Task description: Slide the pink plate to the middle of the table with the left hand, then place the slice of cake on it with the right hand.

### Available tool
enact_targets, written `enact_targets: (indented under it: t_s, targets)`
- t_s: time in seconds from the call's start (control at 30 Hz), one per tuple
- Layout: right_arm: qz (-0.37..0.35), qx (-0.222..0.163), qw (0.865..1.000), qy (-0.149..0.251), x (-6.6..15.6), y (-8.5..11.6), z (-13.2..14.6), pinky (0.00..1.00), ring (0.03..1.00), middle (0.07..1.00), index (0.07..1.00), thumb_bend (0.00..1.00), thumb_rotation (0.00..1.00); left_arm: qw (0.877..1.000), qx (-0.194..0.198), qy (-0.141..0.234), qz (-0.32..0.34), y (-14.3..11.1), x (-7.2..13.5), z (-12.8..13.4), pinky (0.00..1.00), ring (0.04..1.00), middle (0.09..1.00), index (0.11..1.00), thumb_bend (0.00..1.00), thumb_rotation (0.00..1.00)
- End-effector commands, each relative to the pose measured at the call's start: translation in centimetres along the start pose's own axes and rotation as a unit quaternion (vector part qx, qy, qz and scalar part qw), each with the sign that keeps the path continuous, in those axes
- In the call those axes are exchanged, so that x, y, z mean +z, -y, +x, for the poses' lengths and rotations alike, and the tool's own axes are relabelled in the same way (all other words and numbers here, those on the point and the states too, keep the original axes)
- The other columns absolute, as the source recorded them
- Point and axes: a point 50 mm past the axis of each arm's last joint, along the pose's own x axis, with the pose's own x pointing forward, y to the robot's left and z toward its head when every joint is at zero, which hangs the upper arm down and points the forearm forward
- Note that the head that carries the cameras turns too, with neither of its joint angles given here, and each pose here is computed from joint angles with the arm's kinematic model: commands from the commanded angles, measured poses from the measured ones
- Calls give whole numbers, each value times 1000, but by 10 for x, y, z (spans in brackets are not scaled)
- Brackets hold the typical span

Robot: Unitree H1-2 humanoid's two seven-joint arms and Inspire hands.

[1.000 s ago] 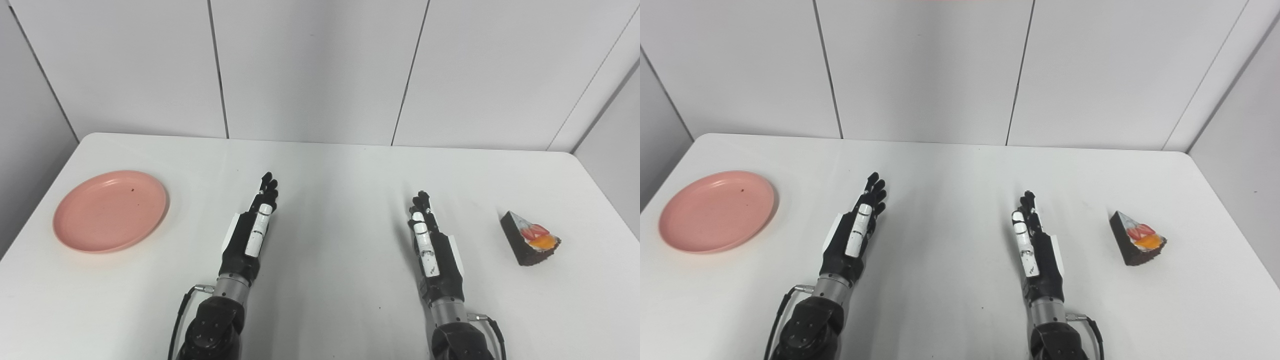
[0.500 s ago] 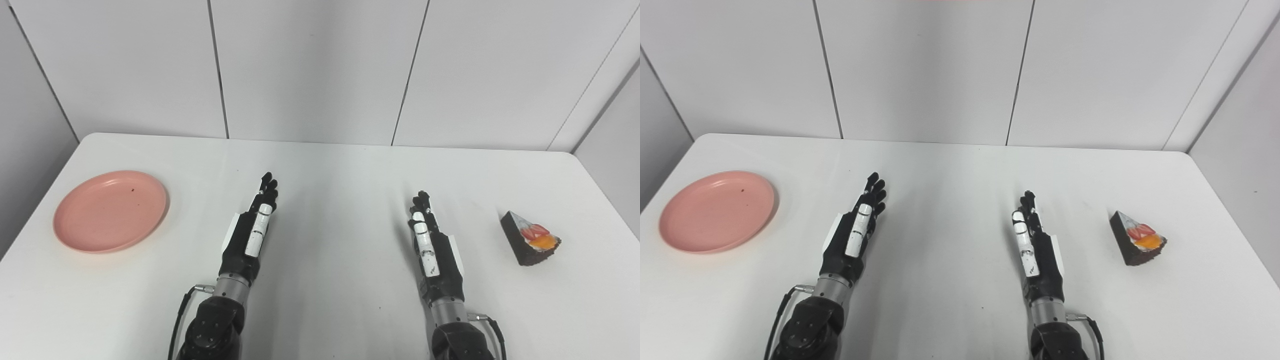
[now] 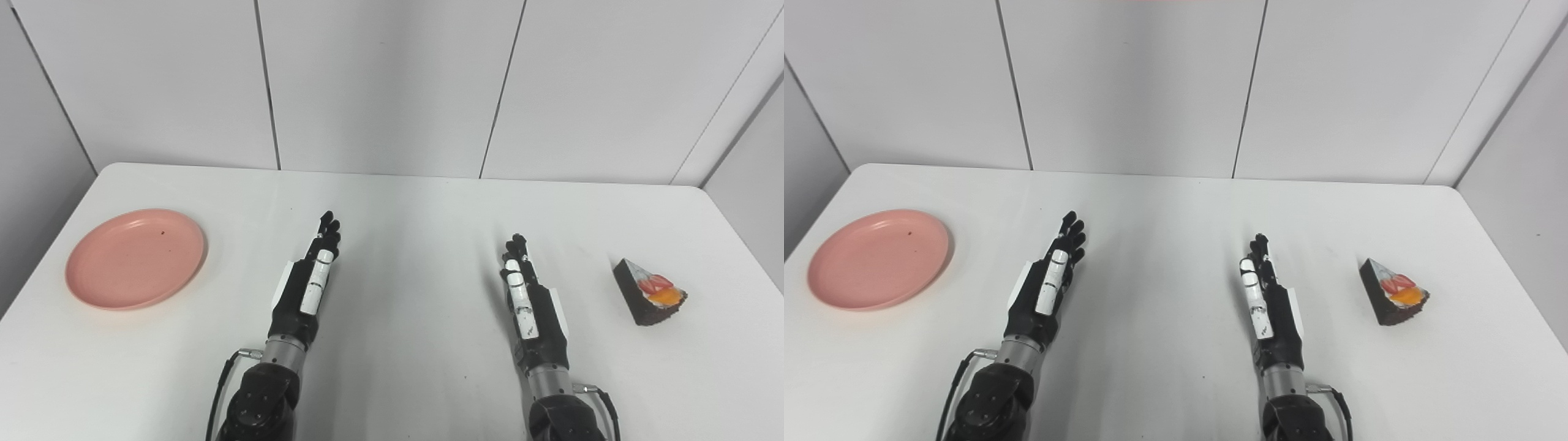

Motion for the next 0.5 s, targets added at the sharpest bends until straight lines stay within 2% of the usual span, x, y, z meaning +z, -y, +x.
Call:
enact_targets:
  t_s: [0.0, 0.47]
  targets:
    - [2, 1, 1000, 28, 13, -2, 8, 1000, 990, 982, 1000, 561, 892, 999, 8, -32, -4, -3, -21, -18, 1000, 1000, 1000, 1000, 662, 1000]
    - [6, 4, 1000, 30, 14, -1, 7, 1000, 995, 985, 1000, 555, 886, 999, 4, -32, -4, -4, -21, -17, 1000, 1000, 1000, 1000, 677, 1000]
